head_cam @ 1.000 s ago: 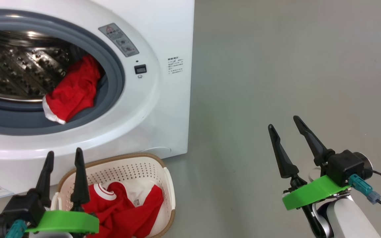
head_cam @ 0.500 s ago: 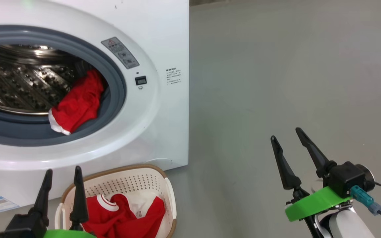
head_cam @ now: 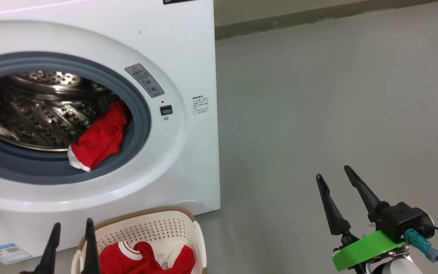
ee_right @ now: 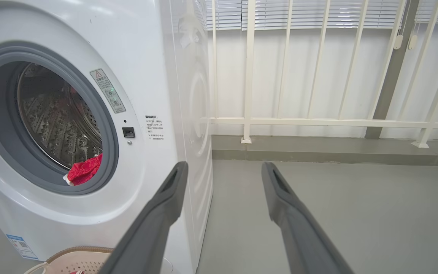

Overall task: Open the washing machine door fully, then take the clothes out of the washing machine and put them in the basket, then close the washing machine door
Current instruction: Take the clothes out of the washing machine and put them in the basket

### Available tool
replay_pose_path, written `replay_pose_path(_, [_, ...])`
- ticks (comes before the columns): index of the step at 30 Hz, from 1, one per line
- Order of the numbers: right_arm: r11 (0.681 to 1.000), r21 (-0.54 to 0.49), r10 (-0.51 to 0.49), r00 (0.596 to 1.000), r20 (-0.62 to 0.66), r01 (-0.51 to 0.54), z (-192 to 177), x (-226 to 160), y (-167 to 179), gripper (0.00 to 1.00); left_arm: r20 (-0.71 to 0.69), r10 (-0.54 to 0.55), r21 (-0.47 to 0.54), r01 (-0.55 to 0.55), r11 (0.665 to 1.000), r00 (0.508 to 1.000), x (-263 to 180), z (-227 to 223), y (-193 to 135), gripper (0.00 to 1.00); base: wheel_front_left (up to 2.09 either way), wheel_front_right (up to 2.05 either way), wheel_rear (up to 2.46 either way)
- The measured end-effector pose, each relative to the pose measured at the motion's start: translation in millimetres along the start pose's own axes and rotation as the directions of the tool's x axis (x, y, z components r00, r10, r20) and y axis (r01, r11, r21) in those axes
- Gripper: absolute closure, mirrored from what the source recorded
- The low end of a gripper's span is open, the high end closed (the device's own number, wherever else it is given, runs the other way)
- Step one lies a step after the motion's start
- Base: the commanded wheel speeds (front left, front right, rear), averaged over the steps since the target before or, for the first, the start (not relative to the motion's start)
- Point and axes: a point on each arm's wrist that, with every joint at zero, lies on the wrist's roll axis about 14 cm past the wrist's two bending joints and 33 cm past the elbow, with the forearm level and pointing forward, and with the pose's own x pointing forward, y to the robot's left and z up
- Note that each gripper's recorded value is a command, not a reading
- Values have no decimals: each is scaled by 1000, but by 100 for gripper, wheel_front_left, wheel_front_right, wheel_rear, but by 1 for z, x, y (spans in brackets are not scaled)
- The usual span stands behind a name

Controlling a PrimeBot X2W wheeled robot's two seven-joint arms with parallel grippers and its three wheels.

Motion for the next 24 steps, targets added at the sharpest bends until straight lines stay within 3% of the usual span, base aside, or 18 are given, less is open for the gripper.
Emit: replay_pose_path(24, [1000, -9, 24, 1000, 13, -24, 4, -5, 7, 0, 22, 35, 2, -35, 999, 999, -19, 11, 9, 0, 0, 0, 0])
